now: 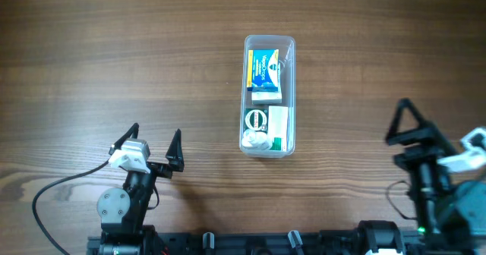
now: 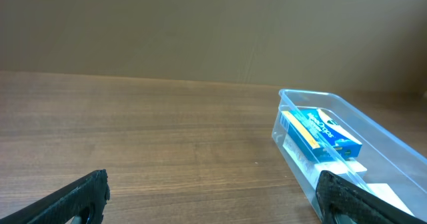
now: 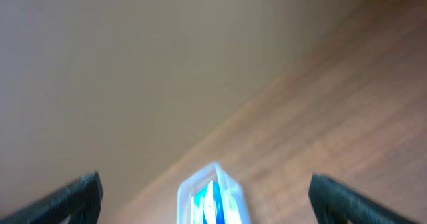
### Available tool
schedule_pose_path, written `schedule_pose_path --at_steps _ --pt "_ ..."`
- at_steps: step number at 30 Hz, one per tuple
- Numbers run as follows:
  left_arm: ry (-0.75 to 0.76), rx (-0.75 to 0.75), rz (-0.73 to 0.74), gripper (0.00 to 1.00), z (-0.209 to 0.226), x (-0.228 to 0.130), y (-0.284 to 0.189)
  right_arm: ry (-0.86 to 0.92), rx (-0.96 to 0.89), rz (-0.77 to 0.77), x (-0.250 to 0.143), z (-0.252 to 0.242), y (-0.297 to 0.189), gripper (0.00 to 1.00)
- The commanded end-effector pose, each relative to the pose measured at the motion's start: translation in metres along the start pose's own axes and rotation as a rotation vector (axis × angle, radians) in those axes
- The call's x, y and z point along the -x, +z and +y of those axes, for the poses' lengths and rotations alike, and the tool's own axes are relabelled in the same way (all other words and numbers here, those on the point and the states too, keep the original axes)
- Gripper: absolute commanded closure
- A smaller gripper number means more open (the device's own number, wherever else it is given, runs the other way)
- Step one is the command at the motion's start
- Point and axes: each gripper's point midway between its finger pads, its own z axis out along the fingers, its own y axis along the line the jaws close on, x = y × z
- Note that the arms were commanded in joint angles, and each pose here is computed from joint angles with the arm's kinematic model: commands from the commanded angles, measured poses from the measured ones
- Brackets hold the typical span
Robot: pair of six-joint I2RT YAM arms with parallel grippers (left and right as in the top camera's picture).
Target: Pack container
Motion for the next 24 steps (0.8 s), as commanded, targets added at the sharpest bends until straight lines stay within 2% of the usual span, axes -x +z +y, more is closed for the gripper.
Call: schedule_pose_path --at_steps 1,7,11,16,24 --pt "0.019 -0.006 -0.002 0.0 -0.001 -0.001 0.0 -0.12 0.168 0.059 -0.056 -0.009 0.019 0.0" --pt "0.019 -0.006 -0.002 0.0 -0.001 -0.001 0.0 -0.26 0.288 -0.009 -0.097 -0.028 0.039 0.0" --pt "0.019 -0.006 -0.002 0.0 -0.001 -0.001 0.0 -0.503 0.392 -0.06 -0.118 -0.028 0.038 0.0" --pt "0.019 -0.006 -0.002 0.0 -0.001 -0.001 0.0 -0.645 0.358 -0.089 -0.128 -0.043 0.044 0.0" --pt "0.019 -0.006 -0.002 0.0 -0.001 -0.001 0.0 -0.706 0.265 -0.079 -0.135 -0.07 0.055 0.0"
